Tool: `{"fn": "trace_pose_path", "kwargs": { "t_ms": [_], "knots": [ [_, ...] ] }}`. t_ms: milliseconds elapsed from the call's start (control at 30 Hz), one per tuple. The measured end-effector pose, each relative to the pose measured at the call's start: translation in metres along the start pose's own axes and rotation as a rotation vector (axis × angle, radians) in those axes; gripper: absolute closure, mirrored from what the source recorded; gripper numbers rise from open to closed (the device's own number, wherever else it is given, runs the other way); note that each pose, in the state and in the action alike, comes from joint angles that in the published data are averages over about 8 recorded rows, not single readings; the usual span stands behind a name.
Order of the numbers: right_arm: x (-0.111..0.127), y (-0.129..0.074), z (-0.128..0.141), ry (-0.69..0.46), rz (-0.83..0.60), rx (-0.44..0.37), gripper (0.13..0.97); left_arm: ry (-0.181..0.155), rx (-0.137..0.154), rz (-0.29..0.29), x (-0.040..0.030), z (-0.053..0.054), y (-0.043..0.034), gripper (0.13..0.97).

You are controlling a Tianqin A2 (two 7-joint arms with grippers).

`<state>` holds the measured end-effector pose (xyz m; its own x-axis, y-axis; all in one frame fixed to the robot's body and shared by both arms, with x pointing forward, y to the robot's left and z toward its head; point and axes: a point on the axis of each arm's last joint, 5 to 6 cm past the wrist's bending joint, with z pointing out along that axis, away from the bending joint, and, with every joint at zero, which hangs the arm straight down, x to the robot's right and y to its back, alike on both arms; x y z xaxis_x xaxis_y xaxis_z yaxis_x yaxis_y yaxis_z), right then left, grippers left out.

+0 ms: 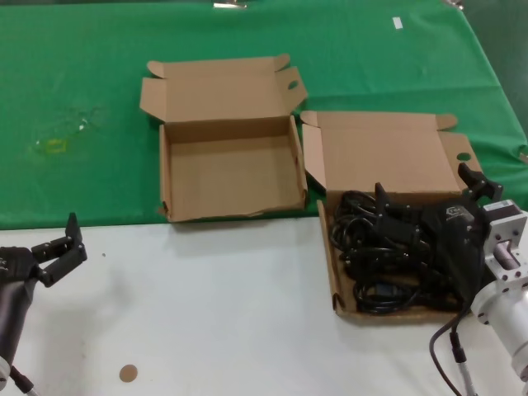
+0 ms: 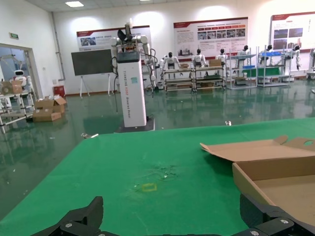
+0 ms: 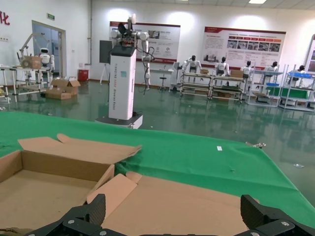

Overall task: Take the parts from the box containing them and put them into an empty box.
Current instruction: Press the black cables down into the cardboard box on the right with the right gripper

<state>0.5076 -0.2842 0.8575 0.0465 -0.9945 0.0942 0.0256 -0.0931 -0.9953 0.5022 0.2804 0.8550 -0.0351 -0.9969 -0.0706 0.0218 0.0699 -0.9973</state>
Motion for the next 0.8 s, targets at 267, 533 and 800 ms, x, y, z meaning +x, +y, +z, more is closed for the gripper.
{"fn": "trace_pose_path", "kwargs": {
  "t_ms": [267, 533, 800],
  "knots": [
    [0.0000, 0.0000, 0.0000, 0.000, 0.000, 0.000, 0.130, 0.000, 0.000, 0.000, 0.0000, 0.0000, 0.0000, 0.132],
    [0.0000, 0.0000, 0.0000, 0.000, 0.000, 0.000, 0.130, 0.000, 0.000, 0.000, 0.0000, 0.0000, 0.0000, 0.132],
    [0.0000, 0.0000, 0.0000, 0.000, 0.000, 0.000, 0.130, 0.000, 0.000, 0.000, 0.0000, 0.0000, 0.0000, 0.132]
  ]
}}
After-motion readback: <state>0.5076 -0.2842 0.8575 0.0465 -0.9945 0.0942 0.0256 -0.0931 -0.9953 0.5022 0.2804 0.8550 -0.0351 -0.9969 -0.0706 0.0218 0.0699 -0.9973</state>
